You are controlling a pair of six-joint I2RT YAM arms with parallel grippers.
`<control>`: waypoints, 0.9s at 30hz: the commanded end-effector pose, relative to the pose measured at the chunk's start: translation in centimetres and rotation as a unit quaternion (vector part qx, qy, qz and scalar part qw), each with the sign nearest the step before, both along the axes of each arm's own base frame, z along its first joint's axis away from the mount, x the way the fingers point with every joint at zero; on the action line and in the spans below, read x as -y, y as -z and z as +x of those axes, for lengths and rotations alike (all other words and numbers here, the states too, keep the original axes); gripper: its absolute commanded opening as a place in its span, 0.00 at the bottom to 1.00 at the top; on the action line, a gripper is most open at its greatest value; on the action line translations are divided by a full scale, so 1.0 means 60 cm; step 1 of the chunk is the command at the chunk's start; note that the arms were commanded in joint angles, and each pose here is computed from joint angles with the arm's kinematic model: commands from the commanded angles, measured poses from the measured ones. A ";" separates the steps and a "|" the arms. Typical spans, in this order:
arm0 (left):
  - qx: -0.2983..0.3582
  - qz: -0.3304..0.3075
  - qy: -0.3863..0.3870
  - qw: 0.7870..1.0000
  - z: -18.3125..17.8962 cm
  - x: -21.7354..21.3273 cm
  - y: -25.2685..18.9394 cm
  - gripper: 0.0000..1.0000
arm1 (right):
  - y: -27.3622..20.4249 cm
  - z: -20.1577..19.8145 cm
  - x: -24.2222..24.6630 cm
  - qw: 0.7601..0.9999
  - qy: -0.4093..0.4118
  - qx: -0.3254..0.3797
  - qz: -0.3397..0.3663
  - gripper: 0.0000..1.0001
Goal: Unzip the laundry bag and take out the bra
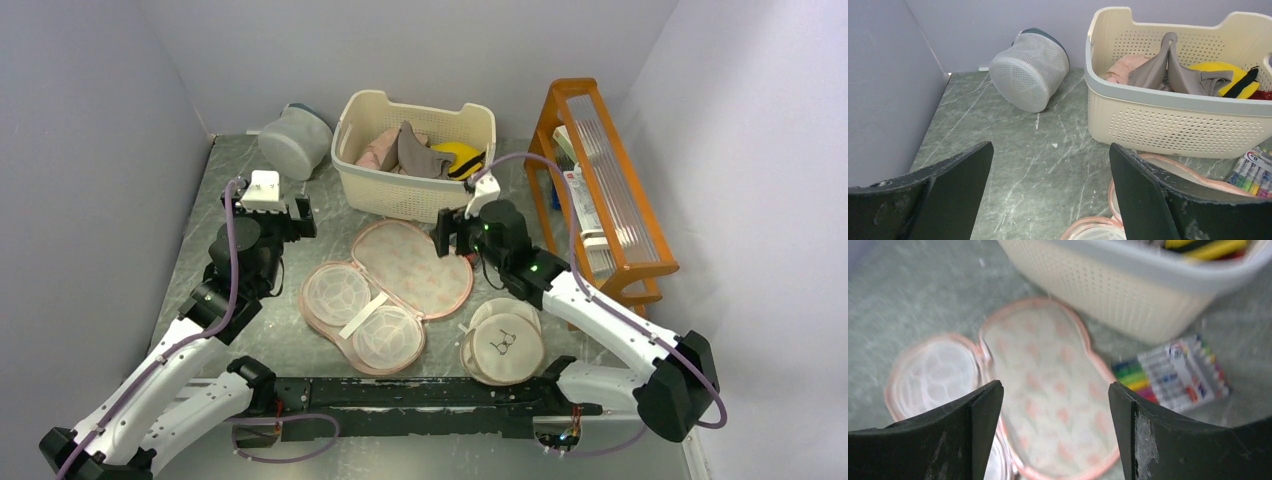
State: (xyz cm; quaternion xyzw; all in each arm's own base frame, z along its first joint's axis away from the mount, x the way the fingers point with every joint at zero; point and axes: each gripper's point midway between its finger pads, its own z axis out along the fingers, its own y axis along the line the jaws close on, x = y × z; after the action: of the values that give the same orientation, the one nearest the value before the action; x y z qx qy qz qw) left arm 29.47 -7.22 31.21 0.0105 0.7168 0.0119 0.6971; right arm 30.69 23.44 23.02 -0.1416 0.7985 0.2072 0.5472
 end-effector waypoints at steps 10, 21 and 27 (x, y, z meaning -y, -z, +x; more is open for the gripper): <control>0.004 -0.011 0.020 1.000 0.004 0.013 -0.024 0.98 | 0.176 -0.041 0.050 0.993 0.023 -0.111 -0.011 0.75; 0.007 -0.009 0.021 1.000 0.005 0.014 -0.025 0.98 | 0.233 -0.008 0.090 0.978 0.022 -0.187 0.085 0.65; 0.004 -0.010 0.028 1.000 0.006 0.019 -0.022 0.98 | 0.273 -0.031 0.116 0.966 0.031 -0.217 0.138 0.65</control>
State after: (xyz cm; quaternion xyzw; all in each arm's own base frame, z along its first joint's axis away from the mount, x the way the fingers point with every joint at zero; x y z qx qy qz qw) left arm 29.88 -8.19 30.51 0.0303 0.7285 0.0031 0.6844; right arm 29.90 15.78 7.06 -0.0025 0.8789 0.2703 0.3931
